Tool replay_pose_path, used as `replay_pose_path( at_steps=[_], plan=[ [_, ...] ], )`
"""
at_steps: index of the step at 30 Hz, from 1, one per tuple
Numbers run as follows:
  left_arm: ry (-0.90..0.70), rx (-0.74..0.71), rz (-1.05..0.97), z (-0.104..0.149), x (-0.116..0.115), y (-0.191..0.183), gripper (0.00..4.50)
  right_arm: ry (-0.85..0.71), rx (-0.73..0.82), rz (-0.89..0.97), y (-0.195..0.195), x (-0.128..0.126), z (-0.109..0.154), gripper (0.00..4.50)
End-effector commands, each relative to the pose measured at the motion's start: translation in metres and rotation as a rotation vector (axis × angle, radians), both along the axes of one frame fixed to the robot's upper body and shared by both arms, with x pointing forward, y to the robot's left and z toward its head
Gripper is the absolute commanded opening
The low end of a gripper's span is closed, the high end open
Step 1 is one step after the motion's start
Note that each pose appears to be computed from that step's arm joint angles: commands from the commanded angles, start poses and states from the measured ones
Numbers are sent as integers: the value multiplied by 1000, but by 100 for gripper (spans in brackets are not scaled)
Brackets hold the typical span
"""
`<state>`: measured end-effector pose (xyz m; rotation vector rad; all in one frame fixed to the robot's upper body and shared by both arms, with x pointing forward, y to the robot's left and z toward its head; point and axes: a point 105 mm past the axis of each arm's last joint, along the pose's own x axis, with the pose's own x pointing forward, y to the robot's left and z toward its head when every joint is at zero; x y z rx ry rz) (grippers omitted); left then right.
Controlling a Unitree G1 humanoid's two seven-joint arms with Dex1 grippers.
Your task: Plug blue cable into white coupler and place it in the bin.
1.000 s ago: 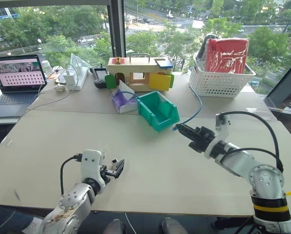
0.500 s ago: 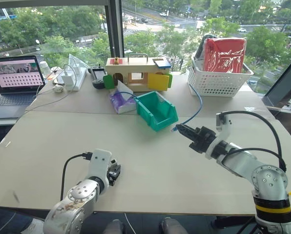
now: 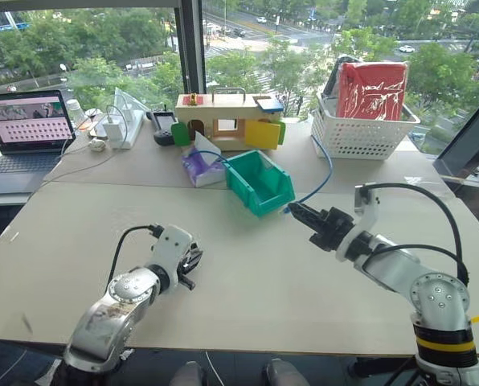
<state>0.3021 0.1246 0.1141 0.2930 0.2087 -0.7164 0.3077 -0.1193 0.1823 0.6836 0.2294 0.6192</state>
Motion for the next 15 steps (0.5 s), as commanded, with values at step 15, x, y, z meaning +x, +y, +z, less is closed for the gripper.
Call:
replay_pose_path(
  at_steps=[15],
  plan=[
    [-96, 107, -1040, -6, 27, -89, 80, -97, 69, -223, -14, -22, 10, 0]
  ],
)
